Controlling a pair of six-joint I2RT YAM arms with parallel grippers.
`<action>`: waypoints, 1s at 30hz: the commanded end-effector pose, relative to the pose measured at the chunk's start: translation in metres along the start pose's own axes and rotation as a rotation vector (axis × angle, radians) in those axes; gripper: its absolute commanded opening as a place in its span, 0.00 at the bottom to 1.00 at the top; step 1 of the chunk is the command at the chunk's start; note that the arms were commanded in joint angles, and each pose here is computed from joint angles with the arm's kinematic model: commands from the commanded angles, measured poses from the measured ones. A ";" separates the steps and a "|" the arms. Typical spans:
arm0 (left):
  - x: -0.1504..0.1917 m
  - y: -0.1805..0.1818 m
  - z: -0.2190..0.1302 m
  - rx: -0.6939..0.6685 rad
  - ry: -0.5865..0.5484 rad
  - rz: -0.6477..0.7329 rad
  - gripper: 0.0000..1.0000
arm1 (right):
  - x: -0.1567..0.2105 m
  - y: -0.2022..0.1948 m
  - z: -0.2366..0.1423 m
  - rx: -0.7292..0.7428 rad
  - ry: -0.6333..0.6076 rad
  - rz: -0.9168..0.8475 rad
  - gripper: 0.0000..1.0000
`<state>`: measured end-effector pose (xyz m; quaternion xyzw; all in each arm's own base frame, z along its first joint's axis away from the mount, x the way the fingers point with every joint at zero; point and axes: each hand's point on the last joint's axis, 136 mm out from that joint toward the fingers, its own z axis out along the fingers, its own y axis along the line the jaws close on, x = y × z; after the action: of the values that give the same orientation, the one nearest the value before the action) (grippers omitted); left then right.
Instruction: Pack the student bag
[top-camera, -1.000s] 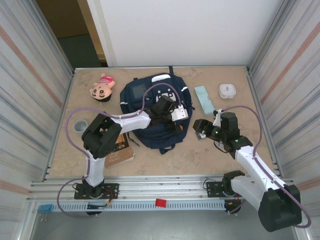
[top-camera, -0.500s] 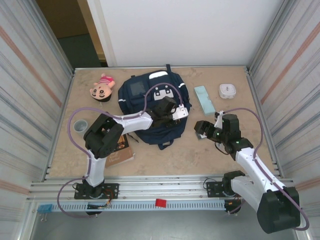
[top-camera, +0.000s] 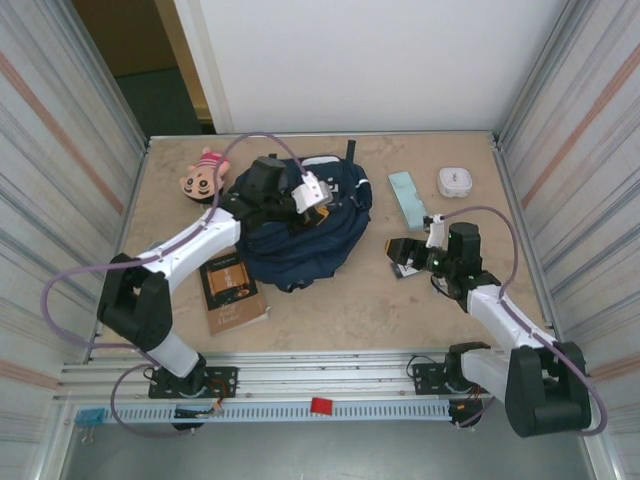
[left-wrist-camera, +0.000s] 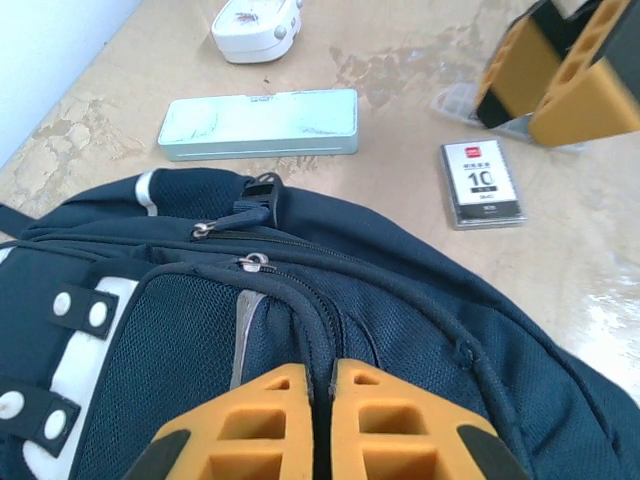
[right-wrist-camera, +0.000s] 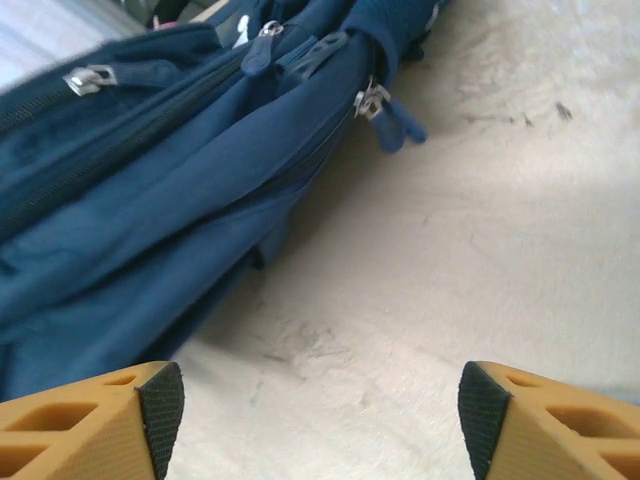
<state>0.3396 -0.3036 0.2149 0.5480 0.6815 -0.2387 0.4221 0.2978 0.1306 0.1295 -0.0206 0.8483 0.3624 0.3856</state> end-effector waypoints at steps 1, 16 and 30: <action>-0.046 -0.009 -0.044 0.077 -0.157 0.037 0.00 | -0.020 0.014 0.012 -0.083 -0.043 -0.228 0.71; -0.045 0.007 -0.074 0.048 -0.192 0.028 0.00 | -0.012 0.052 0.093 -0.317 0.074 -0.373 0.67; -0.037 0.010 -0.072 0.031 -0.166 0.033 0.00 | 0.009 0.098 0.043 -0.161 0.117 -0.709 0.79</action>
<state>0.3335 -0.2630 0.2397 0.5293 0.6783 -0.2874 0.4209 0.2896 0.2351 0.1582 -0.3105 0.7841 0.3384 0.4175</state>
